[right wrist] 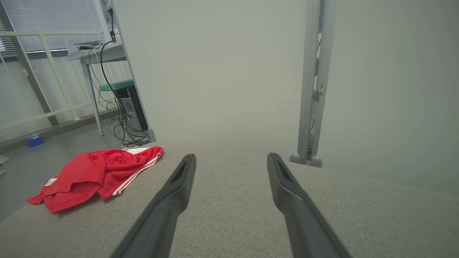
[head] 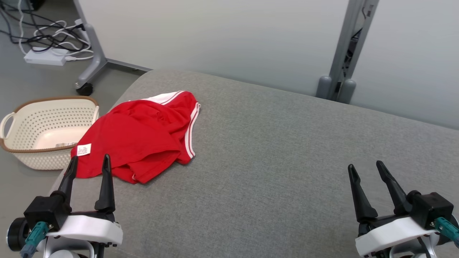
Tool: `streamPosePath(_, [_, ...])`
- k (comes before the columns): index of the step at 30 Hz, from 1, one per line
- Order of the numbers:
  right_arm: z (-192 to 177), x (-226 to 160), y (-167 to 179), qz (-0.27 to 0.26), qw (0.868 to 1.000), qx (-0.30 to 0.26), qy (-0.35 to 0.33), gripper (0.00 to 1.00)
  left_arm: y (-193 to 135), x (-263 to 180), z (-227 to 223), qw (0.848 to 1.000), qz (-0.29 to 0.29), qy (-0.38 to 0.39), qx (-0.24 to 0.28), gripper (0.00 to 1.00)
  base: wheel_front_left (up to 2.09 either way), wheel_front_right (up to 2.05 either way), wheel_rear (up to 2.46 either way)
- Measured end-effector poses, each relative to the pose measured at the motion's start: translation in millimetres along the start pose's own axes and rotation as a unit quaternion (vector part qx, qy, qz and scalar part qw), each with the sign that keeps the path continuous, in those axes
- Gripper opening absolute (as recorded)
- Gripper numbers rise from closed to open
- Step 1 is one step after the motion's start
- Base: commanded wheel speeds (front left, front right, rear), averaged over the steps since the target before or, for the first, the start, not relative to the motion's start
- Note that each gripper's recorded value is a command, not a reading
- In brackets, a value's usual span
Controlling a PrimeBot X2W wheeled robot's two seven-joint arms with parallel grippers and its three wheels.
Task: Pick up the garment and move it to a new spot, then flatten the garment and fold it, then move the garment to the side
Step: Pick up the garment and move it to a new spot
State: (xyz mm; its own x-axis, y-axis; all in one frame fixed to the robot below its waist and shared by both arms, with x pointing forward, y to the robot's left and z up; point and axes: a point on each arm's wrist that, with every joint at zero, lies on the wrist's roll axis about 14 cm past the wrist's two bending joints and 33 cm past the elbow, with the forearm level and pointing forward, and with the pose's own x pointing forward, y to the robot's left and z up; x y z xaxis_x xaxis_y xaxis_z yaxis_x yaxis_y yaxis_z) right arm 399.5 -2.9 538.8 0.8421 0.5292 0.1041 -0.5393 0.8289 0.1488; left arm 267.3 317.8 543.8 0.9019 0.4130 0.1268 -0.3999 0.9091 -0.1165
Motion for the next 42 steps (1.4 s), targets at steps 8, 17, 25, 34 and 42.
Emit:
streamPosePath(8, [-11,6,14,0.023,1.000,0.009,0.013,1.00,12,-4,8,1.000,0.014,-0.013,0.004,1.00,0.00,0.00,0.00])
streamPosePath(17, [-15,6,13,0.021,1.000,0.013,0.017,1.00,11,-2,6,1.000,0.013,-0.014,0.008,1.00,0.00,0.00,0.00])
streamPosePath(25, [-17,7,12,0.021,0.999,0.015,0.019,1.00,13,1,8,1.000,0.014,-0.018,0.016,1.00,0.00,0.00,0.00])
streamPosePath(34, [-22,18,5,0.017,0.999,0.016,0.026,1.00,12,46,34,0.998,0.001,-0.053,0.047,1.00,0.00,0.00,0.00])
streamPosePath(42, [-31,29,-13,0.003,0.999,0.017,0.034,1.00,4,111,-12,0.997,-0.030,0.040,0.067,1.00,0.00,0.00,0.00])
